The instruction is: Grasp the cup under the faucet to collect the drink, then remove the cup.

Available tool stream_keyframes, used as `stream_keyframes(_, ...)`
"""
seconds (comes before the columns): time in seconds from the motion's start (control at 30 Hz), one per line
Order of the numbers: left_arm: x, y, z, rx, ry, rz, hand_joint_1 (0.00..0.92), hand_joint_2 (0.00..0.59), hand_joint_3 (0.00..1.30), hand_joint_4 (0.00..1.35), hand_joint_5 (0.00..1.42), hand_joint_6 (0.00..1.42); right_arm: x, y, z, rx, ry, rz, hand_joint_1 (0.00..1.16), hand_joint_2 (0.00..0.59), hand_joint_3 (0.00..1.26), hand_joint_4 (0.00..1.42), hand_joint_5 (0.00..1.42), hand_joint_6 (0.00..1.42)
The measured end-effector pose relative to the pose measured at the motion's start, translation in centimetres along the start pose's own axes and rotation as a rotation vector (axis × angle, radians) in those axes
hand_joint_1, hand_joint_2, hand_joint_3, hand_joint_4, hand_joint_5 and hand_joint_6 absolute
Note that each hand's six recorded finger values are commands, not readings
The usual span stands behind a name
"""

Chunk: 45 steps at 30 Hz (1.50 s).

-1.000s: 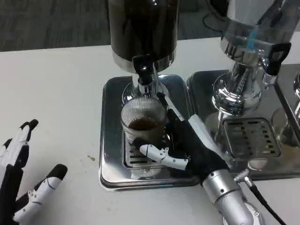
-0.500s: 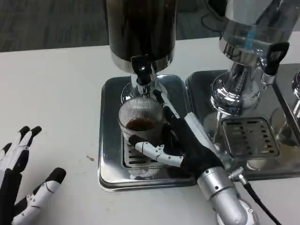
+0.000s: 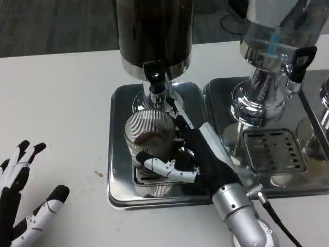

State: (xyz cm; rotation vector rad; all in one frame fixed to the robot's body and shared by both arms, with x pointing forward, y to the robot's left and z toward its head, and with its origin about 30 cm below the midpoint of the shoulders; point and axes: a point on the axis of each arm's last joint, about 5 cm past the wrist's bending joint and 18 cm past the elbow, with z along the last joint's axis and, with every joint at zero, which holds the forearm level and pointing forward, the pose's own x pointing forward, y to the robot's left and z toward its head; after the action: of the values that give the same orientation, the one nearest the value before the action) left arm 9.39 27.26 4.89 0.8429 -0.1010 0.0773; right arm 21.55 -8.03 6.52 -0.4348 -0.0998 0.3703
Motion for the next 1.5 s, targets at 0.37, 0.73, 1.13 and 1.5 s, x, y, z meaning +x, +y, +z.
stream_keyframes(0.37, -0.5, 0.2, 0.06, 0.007, 0.015, 0.0, 0.0, 0.191, 0.16, 0.0, 0.07, 0.0, 0.3, 0.7, 0.1, 0.007, -0.008, 0.004, 0.8, 0.176, 0.08, 0.25, 0.39, 0.61)
stream_keyframes(0.73, -0.7, 0.2, 0.19, 0.006, 0.019, 0.005, 0.0, 0.191, 0.17, 0.0, 0.07, 0.0, 0.3, 1.04, 0.24, -0.011, -0.018, -0.01, 0.84, 0.176, 0.23, 0.35, 0.49, 0.69)
stream_keyframes(1.13, -0.7, 0.2, 0.21, 0.004, 0.019, 0.008, 0.0, 0.191, 0.18, 0.0, 0.07, 0.0, 0.0, 1.38, 0.08, -0.036, -0.041, -0.057, 0.89, 0.177, 0.33, 0.45, 0.65, 0.93)
stream_keyframes(1.5, -0.6, 0.2, 0.17, 0.003, 0.021, -0.002, 0.0, 0.191, 0.17, 0.0, 0.07, 0.0, -0.3, 1.62, -0.14, -0.054, -0.059, -0.114, 0.95, 0.164, 0.42, 0.57, 0.81, 1.16)
